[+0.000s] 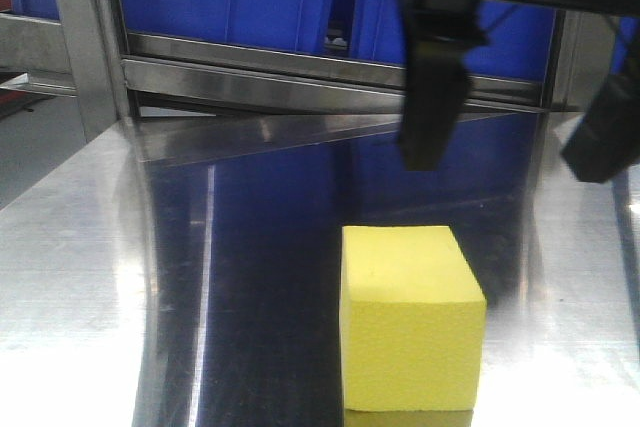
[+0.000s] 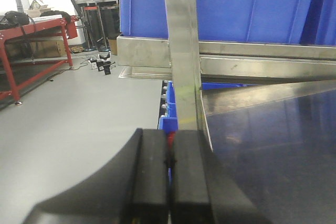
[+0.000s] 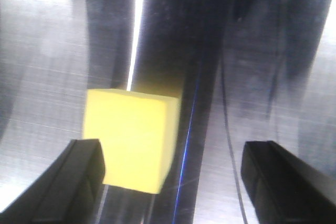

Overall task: Place yellow foam block on left shelf second layer
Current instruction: 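Lower the open right gripper over the yellow foam block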

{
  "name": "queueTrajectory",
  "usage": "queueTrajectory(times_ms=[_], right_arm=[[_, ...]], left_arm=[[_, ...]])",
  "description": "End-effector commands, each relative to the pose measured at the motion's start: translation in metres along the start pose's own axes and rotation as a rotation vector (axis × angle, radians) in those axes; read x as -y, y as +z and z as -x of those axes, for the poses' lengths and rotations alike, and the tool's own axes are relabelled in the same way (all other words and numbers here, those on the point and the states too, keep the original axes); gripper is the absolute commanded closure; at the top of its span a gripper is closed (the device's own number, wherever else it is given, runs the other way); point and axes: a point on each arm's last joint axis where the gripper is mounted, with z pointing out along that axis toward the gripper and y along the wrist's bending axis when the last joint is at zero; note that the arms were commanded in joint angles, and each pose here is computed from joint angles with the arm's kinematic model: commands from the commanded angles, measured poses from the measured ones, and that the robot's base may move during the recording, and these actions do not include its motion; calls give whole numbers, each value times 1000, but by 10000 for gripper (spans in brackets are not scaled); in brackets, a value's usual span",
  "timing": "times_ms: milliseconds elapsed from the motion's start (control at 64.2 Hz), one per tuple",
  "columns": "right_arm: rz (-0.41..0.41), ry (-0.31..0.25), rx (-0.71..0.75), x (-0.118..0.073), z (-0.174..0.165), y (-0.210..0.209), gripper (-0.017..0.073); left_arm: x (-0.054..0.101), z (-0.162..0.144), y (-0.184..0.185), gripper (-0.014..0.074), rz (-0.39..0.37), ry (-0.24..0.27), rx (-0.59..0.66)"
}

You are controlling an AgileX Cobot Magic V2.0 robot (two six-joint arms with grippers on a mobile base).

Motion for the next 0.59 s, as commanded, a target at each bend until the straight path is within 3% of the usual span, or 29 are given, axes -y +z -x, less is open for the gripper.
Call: queueTrajectory(times_ms=[0, 218, 421, 577], right_arm=[[38, -6, 52, -14, 9, -12, -64], [15, 28, 7, -30, 6, 5, -64], [16, -9, -6, -40, 0, 17, -64], [21, -1, -7, -46, 1, 23, -64]], left_arm=[[0, 0, -1, 470, 4, -14, 76], [0, 0, -1, 470, 4, -14, 76], [0, 0, -1, 470, 4, -14, 76], [0, 0, -1, 470, 4, -14, 76]])
